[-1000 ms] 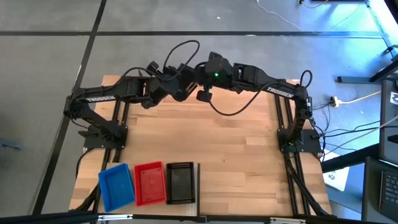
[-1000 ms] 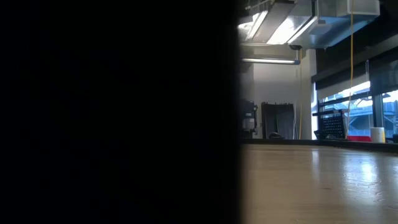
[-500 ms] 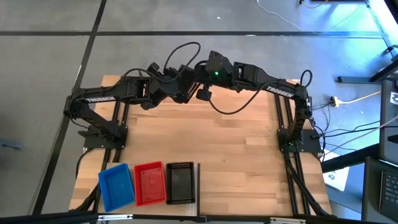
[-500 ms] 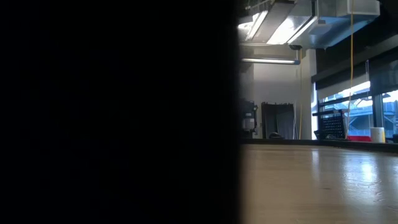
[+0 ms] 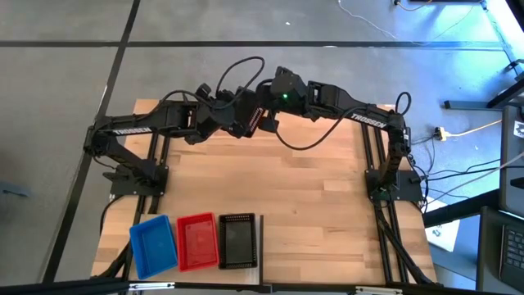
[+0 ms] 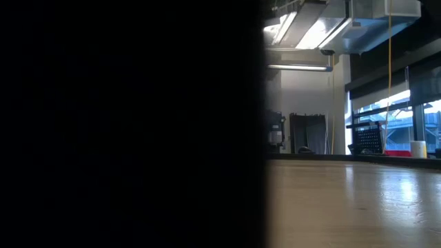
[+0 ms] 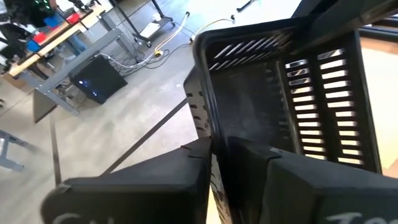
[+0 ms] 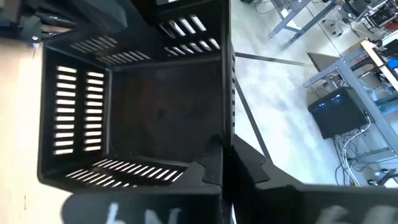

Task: Stack baskets on shelf by color
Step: Stack the black bin on top of the other black bin on the shelf

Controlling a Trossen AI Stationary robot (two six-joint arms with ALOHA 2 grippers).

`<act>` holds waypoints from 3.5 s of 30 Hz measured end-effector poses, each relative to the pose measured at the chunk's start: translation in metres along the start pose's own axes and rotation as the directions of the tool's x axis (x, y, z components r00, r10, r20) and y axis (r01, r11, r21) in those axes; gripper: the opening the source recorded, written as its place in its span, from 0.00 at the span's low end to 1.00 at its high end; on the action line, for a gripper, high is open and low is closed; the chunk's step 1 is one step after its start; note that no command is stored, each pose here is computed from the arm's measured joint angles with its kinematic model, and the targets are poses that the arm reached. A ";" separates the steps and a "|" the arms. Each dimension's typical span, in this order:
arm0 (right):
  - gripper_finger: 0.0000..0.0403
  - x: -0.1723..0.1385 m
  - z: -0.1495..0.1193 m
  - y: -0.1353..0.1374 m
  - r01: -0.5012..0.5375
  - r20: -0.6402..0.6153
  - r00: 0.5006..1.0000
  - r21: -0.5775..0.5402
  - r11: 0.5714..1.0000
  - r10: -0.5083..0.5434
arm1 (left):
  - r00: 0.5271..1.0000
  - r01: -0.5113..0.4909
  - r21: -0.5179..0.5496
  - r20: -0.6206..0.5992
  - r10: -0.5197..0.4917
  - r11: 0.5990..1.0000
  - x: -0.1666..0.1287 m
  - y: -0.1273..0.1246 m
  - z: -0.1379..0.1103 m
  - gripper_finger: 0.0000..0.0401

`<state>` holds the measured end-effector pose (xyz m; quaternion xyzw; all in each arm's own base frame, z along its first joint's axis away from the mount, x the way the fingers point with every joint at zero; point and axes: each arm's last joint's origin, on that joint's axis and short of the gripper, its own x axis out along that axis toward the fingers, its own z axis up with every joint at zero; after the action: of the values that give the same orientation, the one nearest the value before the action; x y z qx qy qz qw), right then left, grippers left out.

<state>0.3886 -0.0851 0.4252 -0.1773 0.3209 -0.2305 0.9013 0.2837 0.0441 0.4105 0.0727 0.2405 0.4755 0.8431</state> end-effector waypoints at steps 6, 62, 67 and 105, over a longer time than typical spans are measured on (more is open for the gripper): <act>0.00 0.000 -0.002 0.001 -0.011 -0.017 1.000 -0.004 1.000 0.011 | 1.000 0.017 -0.006 0.001 -0.017 1.000 -0.002 -0.002 0.000 0.13; 0.00 -0.062 0.034 0.150 -0.792 0.033 0.529 0.380 0.479 0.848 | 0.916 0.400 -0.117 0.077 -0.393 0.909 -0.119 0.106 -0.030 0.12; 0.00 -0.047 0.031 0.165 -0.782 0.001 0.524 0.397 0.480 0.852 | 0.738 0.673 -0.085 0.028 -0.674 0.734 -0.126 0.102 -0.032 0.13; 0.08 -0.016 0.017 0.202 -0.784 -0.098 0.492 0.383 0.489 0.865 | 0.584 0.810 -0.082 0.038 -0.811 0.580 -0.138 0.117 -0.038 0.13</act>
<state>0.4494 0.0939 0.3515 0.1677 0.4518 0.1689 0.8598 0.1162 -0.0121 0.4650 -0.0840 0.2269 0.0493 0.9690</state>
